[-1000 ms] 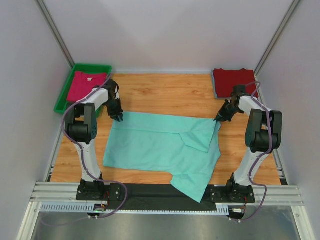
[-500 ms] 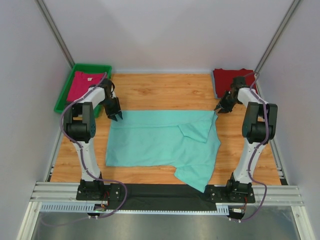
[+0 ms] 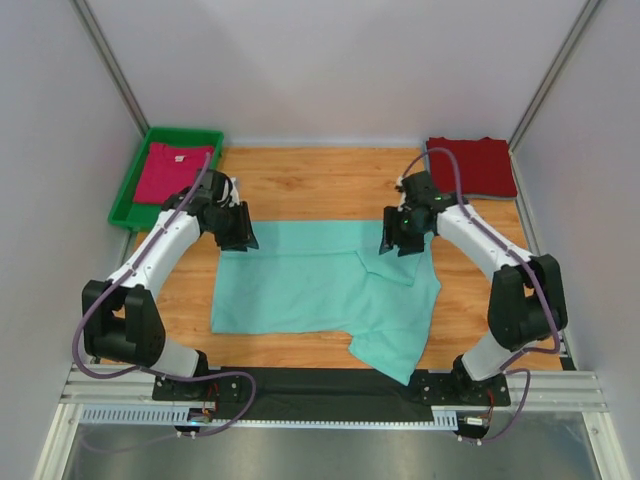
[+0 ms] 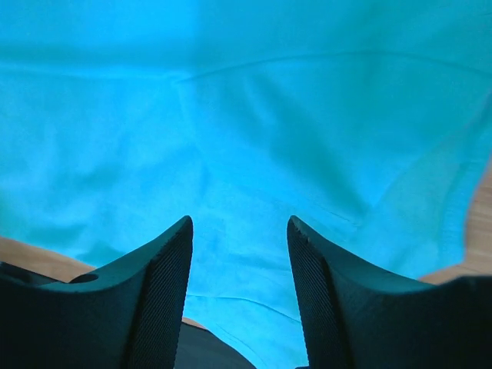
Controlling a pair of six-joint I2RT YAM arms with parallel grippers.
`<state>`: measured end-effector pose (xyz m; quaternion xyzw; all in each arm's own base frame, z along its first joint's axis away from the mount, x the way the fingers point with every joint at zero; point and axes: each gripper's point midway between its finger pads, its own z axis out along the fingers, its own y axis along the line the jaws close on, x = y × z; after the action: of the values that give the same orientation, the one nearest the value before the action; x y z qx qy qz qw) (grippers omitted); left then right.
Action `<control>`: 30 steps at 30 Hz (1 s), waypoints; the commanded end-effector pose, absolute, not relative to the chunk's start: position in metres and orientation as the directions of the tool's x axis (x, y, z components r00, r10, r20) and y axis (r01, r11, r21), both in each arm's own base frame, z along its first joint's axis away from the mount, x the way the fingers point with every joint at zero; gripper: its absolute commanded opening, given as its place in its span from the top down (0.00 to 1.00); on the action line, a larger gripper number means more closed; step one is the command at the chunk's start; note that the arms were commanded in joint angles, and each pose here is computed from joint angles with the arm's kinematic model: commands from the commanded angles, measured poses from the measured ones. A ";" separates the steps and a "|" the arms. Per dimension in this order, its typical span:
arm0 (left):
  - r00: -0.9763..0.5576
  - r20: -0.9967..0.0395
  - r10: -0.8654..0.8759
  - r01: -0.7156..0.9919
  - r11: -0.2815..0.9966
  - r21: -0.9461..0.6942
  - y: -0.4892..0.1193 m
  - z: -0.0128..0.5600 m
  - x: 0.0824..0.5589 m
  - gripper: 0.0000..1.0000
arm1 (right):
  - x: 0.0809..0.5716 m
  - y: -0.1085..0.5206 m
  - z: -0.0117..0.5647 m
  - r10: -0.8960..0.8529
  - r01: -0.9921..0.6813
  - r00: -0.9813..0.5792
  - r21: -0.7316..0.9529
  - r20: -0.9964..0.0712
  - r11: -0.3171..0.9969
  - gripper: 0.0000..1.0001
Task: Fold and stack the t-shirts
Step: Fold the tshirt
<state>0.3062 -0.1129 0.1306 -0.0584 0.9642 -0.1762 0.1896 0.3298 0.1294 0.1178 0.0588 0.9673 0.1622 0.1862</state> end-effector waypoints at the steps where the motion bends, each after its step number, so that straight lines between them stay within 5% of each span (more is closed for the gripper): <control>1: -0.922 -0.328 -0.204 -0.051 0.906 -0.421 -0.124 0.130 0.302 0.57 | 0.321 0.158 0.090 -0.062 -0.152 -0.917 0.201 -0.394 0.968 0.46; 10: -0.915 -0.346 -0.207 -0.052 0.911 -0.409 -0.117 0.137 0.266 0.58 | 0.320 0.187 0.066 -0.338 -0.294 -0.868 -0.173 -0.364 0.940 0.48; 30: -0.920 -0.355 -0.166 -0.008 0.914 -0.406 -0.117 0.136 0.259 0.58 | 0.328 0.178 0.042 -0.523 -0.321 -0.803 -0.533 -0.284 0.783 0.42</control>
<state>0.2548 -0.1123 0.1291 -0.0625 0.9614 -0.1928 0.1862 0.3076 0.1780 0.0290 -0.2278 0.9364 -0.1957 0.1813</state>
